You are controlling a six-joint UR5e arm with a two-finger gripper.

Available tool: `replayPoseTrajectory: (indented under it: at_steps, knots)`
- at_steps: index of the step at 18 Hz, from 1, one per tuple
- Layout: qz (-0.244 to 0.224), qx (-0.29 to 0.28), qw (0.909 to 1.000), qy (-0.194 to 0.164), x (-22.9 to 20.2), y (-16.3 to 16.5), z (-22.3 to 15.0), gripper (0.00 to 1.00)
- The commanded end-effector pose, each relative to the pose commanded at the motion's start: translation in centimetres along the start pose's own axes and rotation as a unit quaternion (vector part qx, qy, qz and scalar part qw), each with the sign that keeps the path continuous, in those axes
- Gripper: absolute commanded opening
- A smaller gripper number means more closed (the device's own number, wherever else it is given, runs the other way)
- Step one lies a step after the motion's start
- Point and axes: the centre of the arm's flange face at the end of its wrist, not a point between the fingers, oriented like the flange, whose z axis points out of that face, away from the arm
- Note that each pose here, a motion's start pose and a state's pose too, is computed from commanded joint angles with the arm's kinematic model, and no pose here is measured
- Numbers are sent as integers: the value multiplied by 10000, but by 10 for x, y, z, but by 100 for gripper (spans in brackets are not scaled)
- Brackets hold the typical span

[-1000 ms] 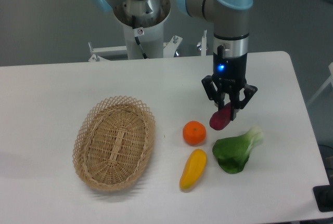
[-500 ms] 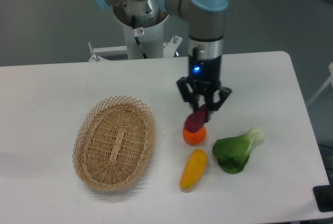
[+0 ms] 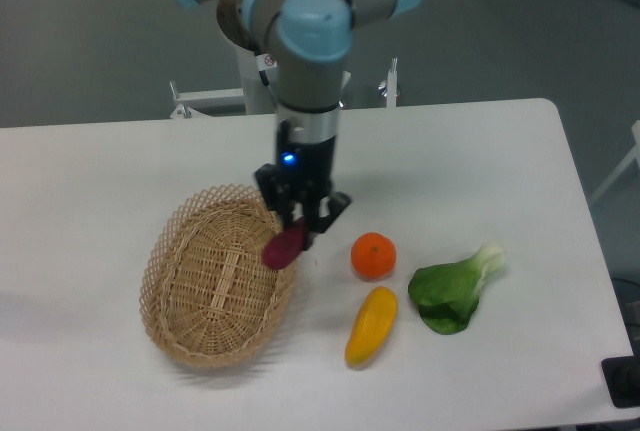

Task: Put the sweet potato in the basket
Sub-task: 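Carry the held sweet potato over the wicker basket, then lower the sweet potato into the basket and open the gripper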

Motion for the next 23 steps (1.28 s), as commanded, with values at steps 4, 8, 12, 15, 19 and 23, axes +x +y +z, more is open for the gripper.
replayPoseTrajectory:
  at_steps: [4, 8, 12, 15, 19, 23]
  knots:
    - [302, -292, 9989, 190, 29, -12, 34, 30]
    - [493, -522, 9972, 220, 45, -20, 54, 34]
    - [599, -674, 9955, 286, 54, -21, 70, 35]
    - [636, -685, 9952, 290, 58, -23, 72, 47]
    - [645, -600, 9959, 192, 51, -32, 63, 100]
    - [593, -424, 9973, 19, 39, -48, 45, 100]
